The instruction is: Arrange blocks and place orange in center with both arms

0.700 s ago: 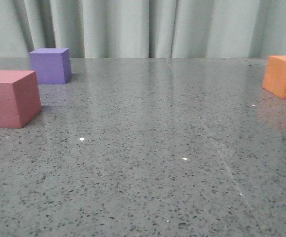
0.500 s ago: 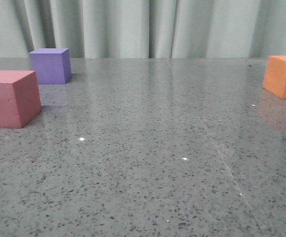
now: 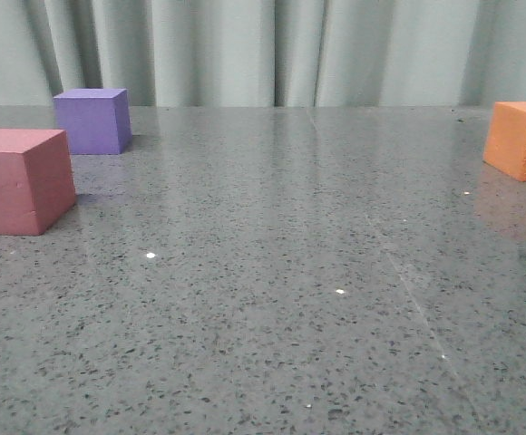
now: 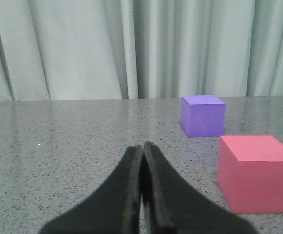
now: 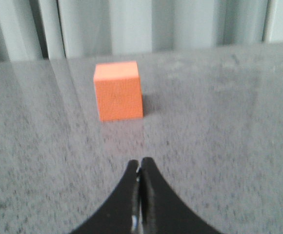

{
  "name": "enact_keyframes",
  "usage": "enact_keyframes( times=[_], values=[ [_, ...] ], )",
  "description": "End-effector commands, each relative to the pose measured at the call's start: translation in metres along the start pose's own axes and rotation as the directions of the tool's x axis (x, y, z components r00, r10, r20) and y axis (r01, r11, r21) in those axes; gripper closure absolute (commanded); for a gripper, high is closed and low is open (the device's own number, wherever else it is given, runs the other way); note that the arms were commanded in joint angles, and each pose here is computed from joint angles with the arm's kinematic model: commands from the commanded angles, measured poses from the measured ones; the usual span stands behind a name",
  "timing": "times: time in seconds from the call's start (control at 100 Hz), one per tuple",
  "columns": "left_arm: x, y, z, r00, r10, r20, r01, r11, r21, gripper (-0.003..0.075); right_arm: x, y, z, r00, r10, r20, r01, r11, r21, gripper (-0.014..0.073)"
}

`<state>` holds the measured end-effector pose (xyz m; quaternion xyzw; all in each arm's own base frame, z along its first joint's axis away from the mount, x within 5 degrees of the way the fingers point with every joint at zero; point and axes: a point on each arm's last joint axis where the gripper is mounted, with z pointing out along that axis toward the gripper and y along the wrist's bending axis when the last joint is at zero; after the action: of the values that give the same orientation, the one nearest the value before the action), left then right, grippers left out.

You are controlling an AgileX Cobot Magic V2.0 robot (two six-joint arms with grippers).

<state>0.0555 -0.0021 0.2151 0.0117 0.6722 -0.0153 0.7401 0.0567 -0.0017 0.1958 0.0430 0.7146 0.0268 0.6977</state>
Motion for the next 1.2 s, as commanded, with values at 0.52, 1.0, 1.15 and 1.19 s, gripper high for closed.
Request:
enact_keyframes(
  times=[0.52, 1.0, 1.15, 1.19],
  values=[
    [0.010, -0.002, -0.002, 0.999, -0.006, 0.048, 0.005, 1.000, 0.022, 0.0739, -0.048, 0.008, -0.011, 0.941, -0.017, 0.338, 0.039, 0.998, -0.058, 0.0663],
    [0.010, -0.002, -0.002, 0.999, -0.006, 0.048, 0.005, 1.000, 0.022, 0.0739, -0.176, 0.009, 0.010, 0.972, 0.009, -0.237, 0.018, 0.993, 0.114, 0.0663],
    [0.010, -0.002, -0.002, 0.999, -0.006, 0.048, 0.005, 1.000, 0.022, 0.0739, -0.188, 0.012, 0.033, 0.914, 0.062, -0.402, -0.010, 0.992, 0.129, 0.0663],
    [0.010, -0.002, -0.002, 0.999, -0.006, 0.048, 0.005, 1.000, 0.022, 0.0739, -0.188, 0.014, 0.039, 0.897, 0.078, -0.435, -0.025, 0.991, 0.128, 0.0663]
  ],
)
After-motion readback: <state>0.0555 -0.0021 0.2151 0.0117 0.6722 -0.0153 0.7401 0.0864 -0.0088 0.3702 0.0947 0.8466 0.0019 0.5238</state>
